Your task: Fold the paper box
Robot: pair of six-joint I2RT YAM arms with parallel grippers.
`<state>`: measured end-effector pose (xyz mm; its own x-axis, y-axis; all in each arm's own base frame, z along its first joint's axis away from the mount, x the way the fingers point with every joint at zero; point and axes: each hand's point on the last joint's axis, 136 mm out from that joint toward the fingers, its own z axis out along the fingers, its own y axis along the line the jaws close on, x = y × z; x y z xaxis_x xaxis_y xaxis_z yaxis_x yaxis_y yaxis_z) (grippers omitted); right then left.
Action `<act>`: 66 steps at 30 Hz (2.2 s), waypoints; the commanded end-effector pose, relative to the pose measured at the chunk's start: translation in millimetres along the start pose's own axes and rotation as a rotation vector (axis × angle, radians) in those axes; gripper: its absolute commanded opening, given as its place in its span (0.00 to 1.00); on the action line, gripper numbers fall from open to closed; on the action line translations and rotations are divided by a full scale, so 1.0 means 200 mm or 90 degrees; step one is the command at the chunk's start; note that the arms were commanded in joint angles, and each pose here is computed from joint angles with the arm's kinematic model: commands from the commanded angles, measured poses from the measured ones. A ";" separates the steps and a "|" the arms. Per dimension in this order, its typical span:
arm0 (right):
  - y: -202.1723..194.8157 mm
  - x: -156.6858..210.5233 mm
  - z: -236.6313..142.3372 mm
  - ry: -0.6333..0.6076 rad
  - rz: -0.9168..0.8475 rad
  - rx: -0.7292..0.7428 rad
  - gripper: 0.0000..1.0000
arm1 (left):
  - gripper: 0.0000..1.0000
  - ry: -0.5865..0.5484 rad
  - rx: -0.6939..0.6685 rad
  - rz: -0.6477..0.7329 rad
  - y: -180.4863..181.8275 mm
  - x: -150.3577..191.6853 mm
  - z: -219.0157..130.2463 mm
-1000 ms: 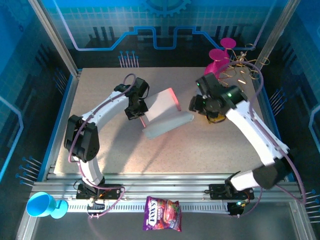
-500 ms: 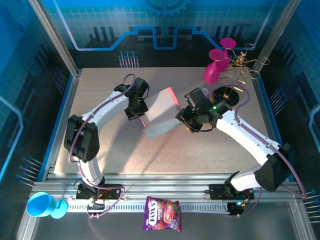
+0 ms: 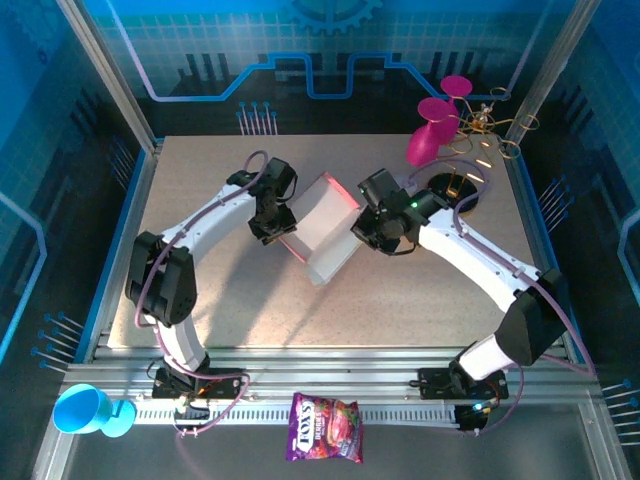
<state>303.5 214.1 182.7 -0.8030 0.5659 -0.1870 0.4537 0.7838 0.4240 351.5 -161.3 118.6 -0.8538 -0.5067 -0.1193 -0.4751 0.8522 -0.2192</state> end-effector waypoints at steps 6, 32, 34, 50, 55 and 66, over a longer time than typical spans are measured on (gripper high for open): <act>-0.02 -0.25 -0.08 -0.064 -0.266 0.084 0.00 | 0.77 0.082 0.190 -0.045 -0.13 0.25 -0.36; 0.42 -0.19 -0.24 -0.108 -0.818 -0.046 0.00 | 0.58 0.062 0.468 -0.470 -0.60 -0.27 -0.87; 0.42 -0.18 -0.24 -0.108 -0.817 -0.053 0.00 | 0.58 0.081 0.462 -0.495 -0.63 -0.25 -0.83; 0.46 -0.13 -0.22 -0.103 -0.835 -0.056 0.00 | 0.48 0.164 0.430 -0.584 -0.69 -0.13 -0.57; 0.46 -0.12 -0.22 -0.103 -0.836 -0.057 0.00 | 0.37 0.166 0.424 -0.589 -0.68 -0.12 -0.53; 0.48 -0.08 -0.21 -0.110 -0.836 -0.043 0.00 | 0.08 0.176 0.417 -0.620 -0.66 -0.06 -0.43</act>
<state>343.4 251.0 248.1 -0.6146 -0.5820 -0.5325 -0.6305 0.7681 -0.1118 416.3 -253.0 244.1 -0.2842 -0.7900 0.5432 -0.7925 -0.1253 -0.5969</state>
